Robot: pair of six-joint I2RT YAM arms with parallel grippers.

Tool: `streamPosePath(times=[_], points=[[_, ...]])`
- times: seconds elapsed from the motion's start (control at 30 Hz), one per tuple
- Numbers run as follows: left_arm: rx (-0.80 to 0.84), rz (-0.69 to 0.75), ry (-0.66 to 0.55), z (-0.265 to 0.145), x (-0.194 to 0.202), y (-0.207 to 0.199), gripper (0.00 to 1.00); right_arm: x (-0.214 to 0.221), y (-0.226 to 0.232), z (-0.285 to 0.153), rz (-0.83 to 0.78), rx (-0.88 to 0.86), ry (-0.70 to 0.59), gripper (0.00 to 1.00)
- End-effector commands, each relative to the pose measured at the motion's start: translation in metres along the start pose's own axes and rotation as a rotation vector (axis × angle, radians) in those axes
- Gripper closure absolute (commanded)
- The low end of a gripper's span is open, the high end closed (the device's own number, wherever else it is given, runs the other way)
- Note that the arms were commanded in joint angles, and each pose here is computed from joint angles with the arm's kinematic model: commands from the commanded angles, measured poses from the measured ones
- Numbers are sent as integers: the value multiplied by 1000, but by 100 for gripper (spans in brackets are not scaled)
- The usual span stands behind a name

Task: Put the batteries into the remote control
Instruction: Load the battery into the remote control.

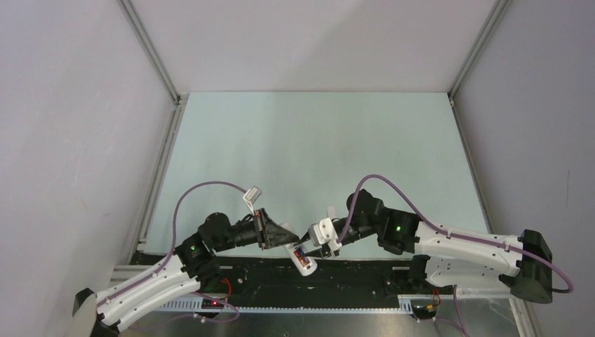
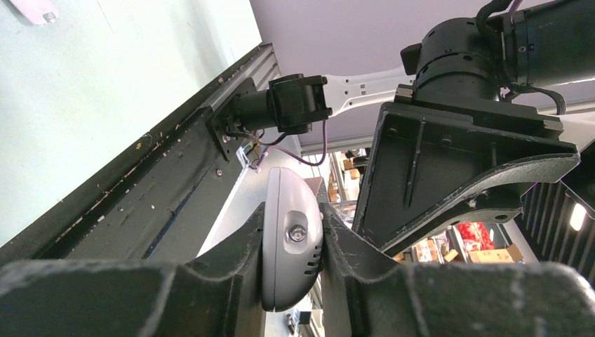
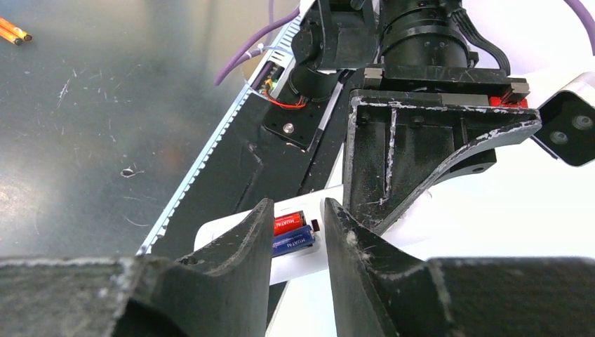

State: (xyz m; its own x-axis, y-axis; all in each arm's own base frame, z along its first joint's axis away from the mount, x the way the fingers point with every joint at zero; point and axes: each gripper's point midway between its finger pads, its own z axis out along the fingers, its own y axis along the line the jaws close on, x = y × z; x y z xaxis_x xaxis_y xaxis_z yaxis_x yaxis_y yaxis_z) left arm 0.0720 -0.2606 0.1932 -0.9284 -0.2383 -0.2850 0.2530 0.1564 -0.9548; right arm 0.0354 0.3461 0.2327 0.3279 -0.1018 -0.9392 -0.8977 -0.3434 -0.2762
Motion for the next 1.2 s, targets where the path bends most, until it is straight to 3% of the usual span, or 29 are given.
streamPosePath(times=[0.0,1.17], points=[[73,47,6,-3,-1,-19,100,-2,-1,2,-6,-5,-9,64],[85,40,-2,-4,-2,-24,100,24,1,0,40,-30,32,78]])
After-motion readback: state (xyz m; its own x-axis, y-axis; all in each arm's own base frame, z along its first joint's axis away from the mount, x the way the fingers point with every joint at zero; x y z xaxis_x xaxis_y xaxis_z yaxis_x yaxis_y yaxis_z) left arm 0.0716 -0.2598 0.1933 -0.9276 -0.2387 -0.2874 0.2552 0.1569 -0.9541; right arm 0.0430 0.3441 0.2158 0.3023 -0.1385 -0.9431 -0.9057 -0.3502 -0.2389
